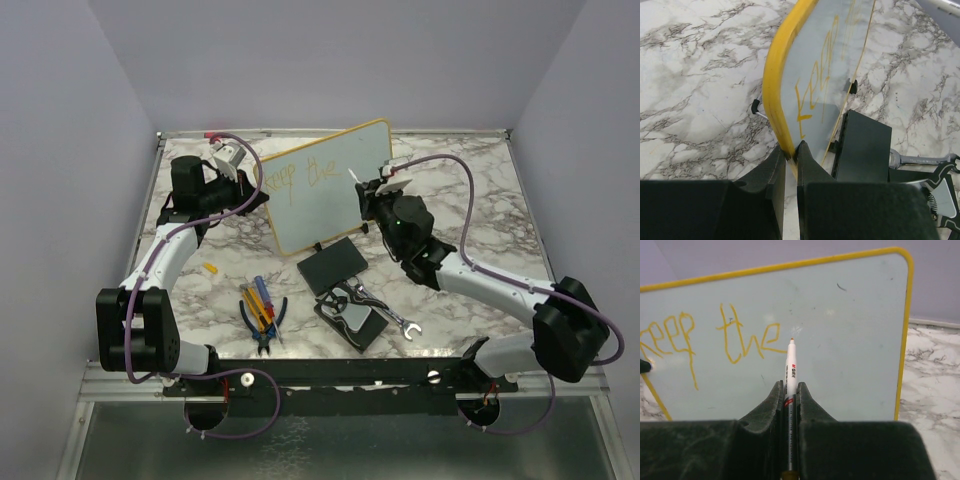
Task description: Write a sentence on the whiteboard
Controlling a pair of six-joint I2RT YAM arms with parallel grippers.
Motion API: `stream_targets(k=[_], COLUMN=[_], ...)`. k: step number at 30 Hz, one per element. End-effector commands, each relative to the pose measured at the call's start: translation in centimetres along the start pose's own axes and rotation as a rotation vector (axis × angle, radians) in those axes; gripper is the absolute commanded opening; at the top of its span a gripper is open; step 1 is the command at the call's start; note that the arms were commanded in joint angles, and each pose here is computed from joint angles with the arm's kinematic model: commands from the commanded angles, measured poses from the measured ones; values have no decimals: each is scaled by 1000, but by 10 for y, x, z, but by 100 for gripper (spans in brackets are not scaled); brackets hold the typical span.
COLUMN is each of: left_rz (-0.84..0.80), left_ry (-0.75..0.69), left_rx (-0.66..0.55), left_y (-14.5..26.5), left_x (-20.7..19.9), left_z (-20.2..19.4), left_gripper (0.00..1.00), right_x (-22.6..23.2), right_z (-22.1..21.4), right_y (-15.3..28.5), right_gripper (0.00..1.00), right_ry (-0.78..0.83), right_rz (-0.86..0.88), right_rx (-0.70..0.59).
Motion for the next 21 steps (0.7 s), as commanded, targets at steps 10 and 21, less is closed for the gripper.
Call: stream_targets(k=[10, 21], left_rz=[12, 11], left_ry=[14, 12], left_rx=[76, 78], left_y=[-2, -2], left_x=[1, 1], left_z=[-23, -23], left_gripper=[0, 0], right_x=[-23, -28], right_z=[32, 27], right_y=[-21, -39], right_gripper=[1, 1], right_ry=[20, 26], right_rz=[48, 51], right_rx=[-42, -25])
Point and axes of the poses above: each gripper's point midway between its finger pads, its own y axis back along the fingers, its own x axis along the line the jaws close on, z = x × y, the point moved 3 cm from there along y, back along the fingers, and after that the axes turned 5 degrees about y, right-handed, at the moved point
